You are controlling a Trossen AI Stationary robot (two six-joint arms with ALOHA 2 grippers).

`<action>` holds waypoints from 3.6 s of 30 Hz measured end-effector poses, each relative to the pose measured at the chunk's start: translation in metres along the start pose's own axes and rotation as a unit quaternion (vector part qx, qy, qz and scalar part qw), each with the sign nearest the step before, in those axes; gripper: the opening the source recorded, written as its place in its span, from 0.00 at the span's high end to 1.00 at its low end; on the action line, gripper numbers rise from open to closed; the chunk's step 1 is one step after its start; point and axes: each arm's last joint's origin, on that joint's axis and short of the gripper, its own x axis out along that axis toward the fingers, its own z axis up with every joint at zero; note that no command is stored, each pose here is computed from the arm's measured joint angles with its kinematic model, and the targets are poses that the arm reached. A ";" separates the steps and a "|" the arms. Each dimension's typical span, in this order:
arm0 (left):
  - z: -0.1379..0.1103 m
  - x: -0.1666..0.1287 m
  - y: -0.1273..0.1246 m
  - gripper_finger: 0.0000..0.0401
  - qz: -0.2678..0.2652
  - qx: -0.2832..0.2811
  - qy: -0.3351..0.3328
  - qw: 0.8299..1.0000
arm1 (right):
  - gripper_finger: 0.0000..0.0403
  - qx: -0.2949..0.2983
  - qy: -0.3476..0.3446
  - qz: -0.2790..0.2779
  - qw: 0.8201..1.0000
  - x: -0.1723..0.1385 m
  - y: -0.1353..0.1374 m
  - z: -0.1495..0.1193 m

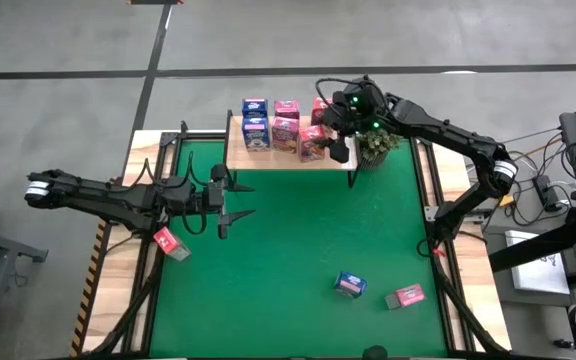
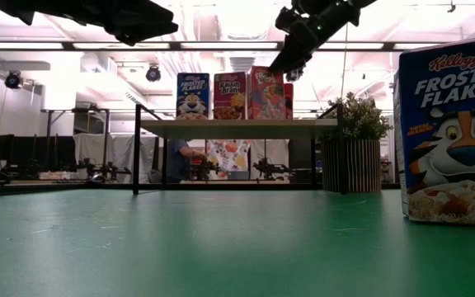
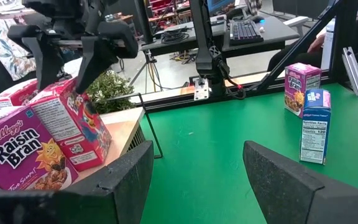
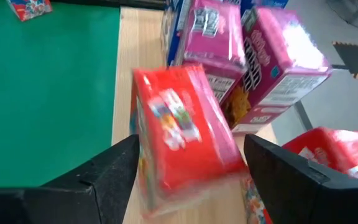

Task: Stack cereal on shelf
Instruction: Put the bottom right red cereal box on the shelf aligned with the red cereal box

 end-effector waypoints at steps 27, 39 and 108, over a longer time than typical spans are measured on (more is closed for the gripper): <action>0.000 0.000 0.000 0.42 0.000 -0.004 0.000 1.000 | 0.50 0.011 0.019 -0.002 1.000 -0.009 -0.001 -0.006; 0.000 0.000 0.000 0.42 0.000 -0.008 0.000 1.000 | 0.50 0.028 0.032 -0.028 0.999 -0.019 -0.023 -0.020; 0.001 0.000 0.000 0.42 0.000 -0.018 -0.003 1.000 | 0.42 0.043 0.016 -0.037 0.998 -0.048 -0.018 0.002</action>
